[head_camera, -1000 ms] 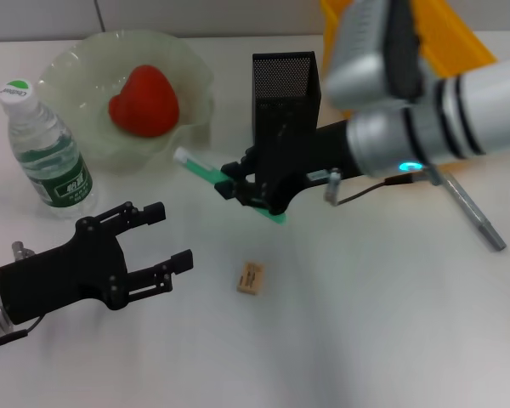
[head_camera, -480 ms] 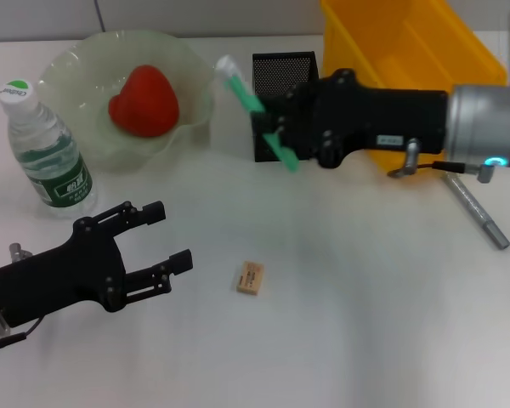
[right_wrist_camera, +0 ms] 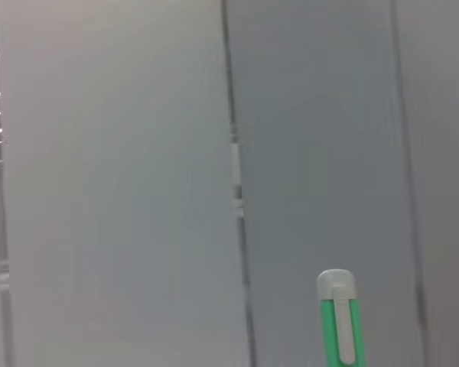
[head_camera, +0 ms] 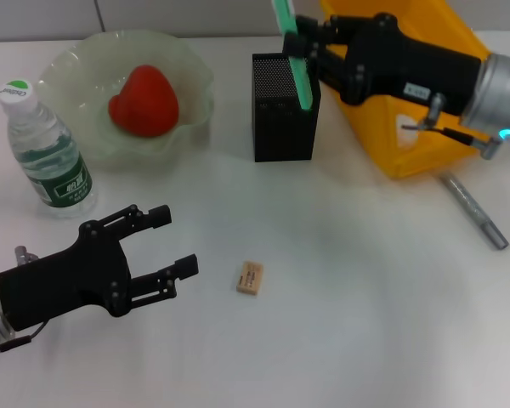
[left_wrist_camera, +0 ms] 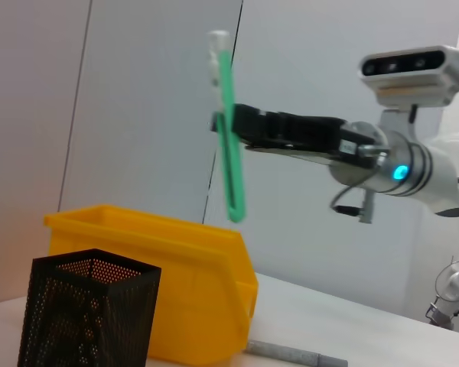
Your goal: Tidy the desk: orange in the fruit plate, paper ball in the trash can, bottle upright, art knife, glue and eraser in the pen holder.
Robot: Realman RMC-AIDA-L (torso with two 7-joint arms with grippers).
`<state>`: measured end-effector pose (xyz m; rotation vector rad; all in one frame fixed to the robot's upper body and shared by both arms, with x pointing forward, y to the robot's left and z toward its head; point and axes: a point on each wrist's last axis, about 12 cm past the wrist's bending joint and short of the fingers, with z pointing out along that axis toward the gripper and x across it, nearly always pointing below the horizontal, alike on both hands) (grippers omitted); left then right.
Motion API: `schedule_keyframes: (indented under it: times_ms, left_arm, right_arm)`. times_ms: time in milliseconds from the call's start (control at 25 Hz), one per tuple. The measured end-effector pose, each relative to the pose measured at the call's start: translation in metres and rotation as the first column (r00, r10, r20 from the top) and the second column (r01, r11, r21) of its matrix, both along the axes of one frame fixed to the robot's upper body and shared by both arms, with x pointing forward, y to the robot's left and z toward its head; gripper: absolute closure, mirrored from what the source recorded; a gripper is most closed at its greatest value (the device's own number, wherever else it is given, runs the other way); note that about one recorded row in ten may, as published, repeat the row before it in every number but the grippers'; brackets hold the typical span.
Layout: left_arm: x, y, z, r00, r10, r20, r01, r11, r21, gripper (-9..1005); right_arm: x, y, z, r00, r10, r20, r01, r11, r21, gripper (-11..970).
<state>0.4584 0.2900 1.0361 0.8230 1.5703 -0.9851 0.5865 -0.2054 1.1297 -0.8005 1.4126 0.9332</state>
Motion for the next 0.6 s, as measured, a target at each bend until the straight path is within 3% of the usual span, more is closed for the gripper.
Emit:
schedule_keyframes:
  times_ms: [400,600]
  left_arm:
    - [-0.004,-0.002,-0.001,1.0,-0.01,0.004,0.01,1.0,-0.005,193]
    - [-0.006,-0.002,-0.001,1.0,-0.014,0.008,0.014,1.0,-0.015,193]
  right_arm:
    - [0.04,0.023,-0.005,0.989,-0.137,-0.049,0.134,0.989,-0.069,717]
    - [0.047,0.029,-0.01,0.981,-0.19,-0.037,0.186,0.978,-0.091,710]
